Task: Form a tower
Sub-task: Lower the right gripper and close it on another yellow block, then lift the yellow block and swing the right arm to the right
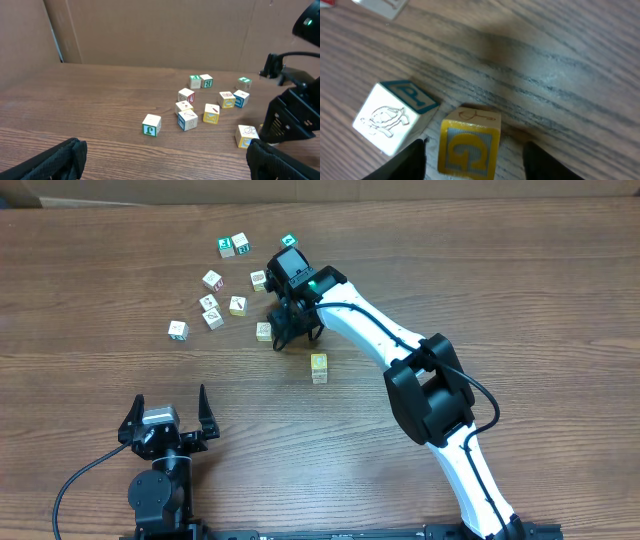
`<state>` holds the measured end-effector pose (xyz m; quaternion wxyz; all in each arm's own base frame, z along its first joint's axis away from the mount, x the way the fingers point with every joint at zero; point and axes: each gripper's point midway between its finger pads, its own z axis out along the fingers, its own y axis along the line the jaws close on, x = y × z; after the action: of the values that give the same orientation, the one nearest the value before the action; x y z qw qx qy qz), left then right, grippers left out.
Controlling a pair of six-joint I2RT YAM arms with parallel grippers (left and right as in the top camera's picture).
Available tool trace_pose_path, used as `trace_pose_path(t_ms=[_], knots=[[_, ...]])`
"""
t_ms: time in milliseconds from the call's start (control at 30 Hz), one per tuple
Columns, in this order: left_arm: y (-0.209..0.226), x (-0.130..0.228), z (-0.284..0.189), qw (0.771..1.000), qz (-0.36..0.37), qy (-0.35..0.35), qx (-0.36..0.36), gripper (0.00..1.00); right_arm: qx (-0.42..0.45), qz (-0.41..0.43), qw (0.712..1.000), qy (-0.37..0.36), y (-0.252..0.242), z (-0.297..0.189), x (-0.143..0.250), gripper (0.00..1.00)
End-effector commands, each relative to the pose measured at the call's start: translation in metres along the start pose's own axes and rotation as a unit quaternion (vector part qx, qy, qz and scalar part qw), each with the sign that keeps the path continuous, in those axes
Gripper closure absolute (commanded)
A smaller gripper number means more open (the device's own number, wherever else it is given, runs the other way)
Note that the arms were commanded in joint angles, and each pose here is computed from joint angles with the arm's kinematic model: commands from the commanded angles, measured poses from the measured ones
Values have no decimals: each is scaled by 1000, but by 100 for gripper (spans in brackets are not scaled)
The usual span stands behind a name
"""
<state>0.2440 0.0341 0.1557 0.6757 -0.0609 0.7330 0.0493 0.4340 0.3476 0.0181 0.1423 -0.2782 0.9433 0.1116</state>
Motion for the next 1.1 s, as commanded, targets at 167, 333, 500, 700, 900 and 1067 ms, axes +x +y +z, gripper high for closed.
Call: trace_pose_path(t_ms=[167, 333, 500, 700, 900, 1067], knots=[[-1, -1, 0, 1000, 11, -4, 2, 0, 8, 8, 1000, -15, -8, 0, -9, 59], [-1, -1, 0, 1000, 11, -4, 2, 0, 14, 14, 1000, -18, -13, 0, -10, 47], [-1, -1, 0, 1000, 11, -4, 2, 0, 12, 11, 1000, -24, -10, 0, -14, 51], [-1, -1, 0, 1000, 11, -4, 2, 0, 13, 9, 999, -27, -8, 0, -15, 64], [-1, -1, 0, 1000, 11, -4, 2, 0, 12, 9, 999, -44, -6, -18, -24, 69], [-1, -1, 0, 1000, 11, -4, 2, 1, 42, 19, 996, -73, -12, -52, -37, 69]])
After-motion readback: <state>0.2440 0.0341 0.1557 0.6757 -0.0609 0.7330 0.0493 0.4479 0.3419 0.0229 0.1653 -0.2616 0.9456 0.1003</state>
